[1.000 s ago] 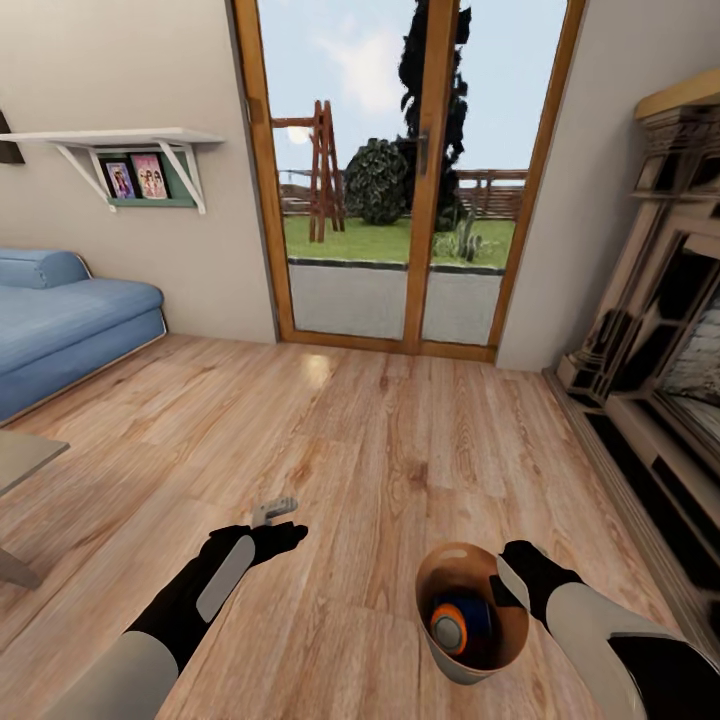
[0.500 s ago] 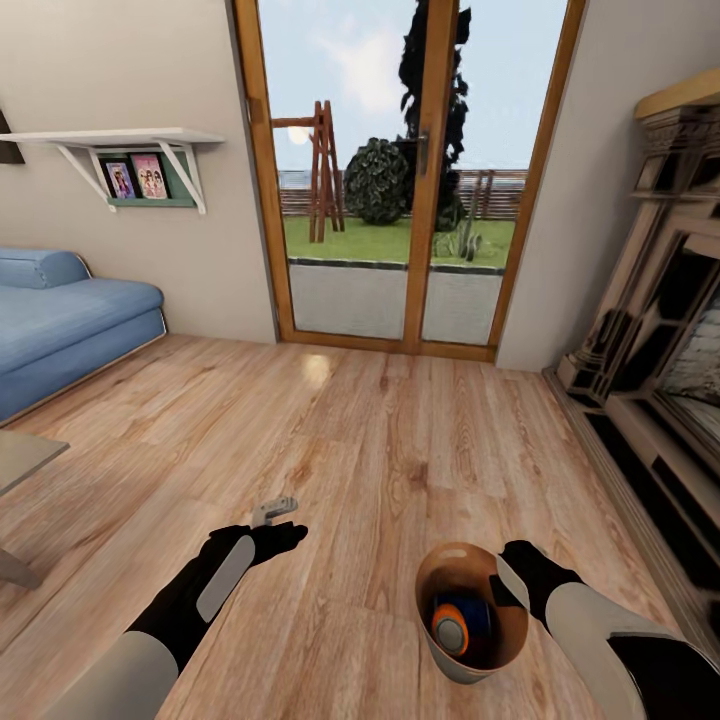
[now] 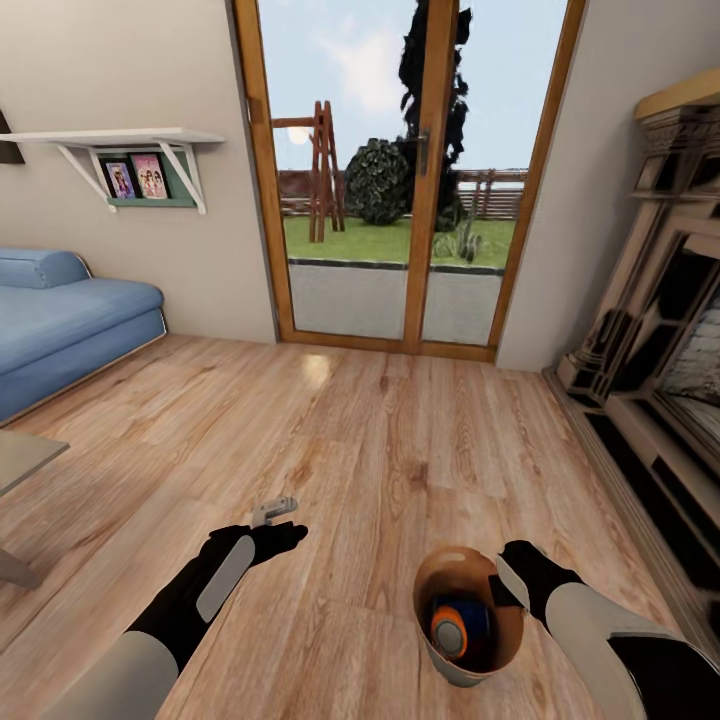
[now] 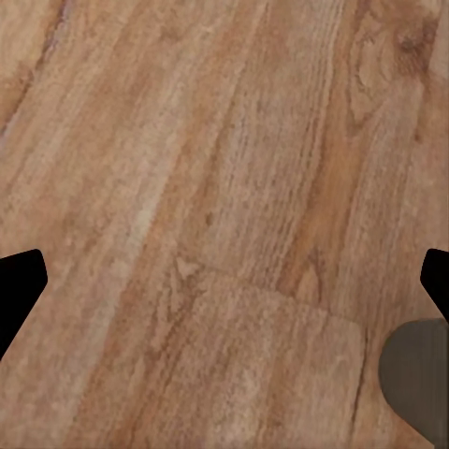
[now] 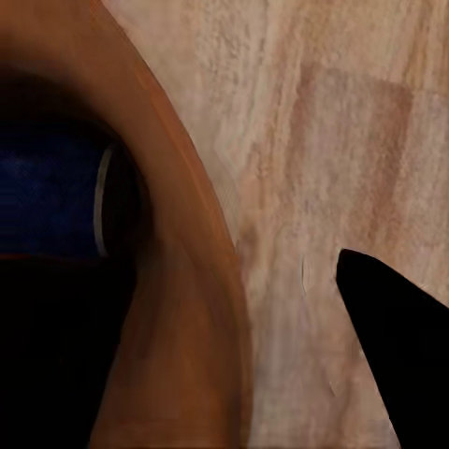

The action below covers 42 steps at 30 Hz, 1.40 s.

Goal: Put the three can of soda from the living room inside the tash can in the kitchen.

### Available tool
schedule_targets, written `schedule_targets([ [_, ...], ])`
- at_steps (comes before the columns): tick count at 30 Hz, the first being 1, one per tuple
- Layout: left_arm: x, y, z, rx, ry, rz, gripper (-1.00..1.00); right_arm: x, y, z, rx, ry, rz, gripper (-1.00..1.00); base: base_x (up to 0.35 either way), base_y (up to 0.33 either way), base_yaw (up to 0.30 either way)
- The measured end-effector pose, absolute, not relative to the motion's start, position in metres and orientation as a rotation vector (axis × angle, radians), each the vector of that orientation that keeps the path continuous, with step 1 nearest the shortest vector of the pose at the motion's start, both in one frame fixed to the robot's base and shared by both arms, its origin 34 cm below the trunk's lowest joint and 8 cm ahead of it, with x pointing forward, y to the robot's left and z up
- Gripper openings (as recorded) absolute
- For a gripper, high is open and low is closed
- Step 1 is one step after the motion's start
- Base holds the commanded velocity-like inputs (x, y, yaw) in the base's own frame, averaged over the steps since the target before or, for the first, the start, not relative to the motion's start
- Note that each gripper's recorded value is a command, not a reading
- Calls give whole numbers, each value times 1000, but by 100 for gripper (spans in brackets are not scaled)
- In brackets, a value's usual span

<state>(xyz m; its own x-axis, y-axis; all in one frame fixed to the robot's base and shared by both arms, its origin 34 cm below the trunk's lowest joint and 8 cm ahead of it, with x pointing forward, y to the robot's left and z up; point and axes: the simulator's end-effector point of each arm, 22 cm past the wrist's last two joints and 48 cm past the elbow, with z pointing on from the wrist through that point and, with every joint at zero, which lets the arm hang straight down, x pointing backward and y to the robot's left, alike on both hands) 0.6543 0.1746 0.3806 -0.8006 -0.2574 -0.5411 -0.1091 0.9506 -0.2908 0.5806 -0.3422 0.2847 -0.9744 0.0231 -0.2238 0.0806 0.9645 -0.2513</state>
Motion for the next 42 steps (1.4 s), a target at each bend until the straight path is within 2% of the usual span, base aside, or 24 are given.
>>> schedule_targets([
  [42, 665, 173, 429, -242, 2416, -346, 100, 596, -341, 326, 85, 2831, -373, 100, 0, 0, 0],
])
